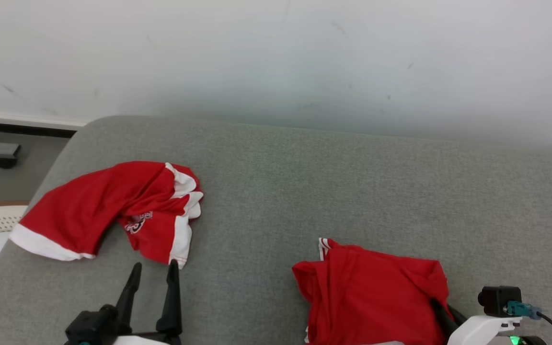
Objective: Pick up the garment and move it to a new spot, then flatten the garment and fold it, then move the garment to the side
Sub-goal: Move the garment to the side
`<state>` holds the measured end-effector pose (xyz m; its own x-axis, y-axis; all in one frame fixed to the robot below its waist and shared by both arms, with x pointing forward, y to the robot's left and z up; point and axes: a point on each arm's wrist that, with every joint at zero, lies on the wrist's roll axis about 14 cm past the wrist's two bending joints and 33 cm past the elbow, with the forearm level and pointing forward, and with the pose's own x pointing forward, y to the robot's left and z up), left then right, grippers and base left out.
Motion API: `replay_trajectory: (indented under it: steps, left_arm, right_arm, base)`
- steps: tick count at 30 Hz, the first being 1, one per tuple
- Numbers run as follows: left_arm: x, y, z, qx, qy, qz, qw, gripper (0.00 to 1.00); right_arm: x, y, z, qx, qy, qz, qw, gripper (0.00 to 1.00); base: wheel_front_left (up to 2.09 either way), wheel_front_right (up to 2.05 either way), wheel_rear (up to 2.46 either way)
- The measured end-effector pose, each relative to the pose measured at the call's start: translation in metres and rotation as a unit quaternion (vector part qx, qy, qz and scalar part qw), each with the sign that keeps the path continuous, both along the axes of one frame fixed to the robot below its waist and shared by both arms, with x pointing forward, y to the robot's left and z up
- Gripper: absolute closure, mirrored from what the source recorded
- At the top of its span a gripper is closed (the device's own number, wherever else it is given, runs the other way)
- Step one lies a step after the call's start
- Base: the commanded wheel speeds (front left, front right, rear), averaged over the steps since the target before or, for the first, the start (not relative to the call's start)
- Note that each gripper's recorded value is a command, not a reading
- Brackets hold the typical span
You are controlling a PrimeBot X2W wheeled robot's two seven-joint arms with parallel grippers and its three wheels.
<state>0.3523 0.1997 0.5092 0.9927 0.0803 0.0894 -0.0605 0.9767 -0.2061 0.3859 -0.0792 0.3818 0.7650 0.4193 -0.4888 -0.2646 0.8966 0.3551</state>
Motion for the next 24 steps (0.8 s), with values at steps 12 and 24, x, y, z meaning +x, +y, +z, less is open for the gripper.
replay_trajectory:
  steps: [12,24]
  left_arm:
    - [0.018,-0.047,0.022,0.0,-0.035,-0.074,0.997,0.0]
    - [0.039,-0.149,0.029,-0.012,-0.046,-0.227,0.973,0.0]
  right_arm:
    - [0.043,-0.046,0.06,-0.018,-0.104,-0.044,0.993,1.0]
    - [0.043,-0.127,0.087,-0.033,-0.145,-0.145,0.978,1.0]
  base:
    - [0.0,0.0,0.0]
    - [0.0,0.0,0.0]
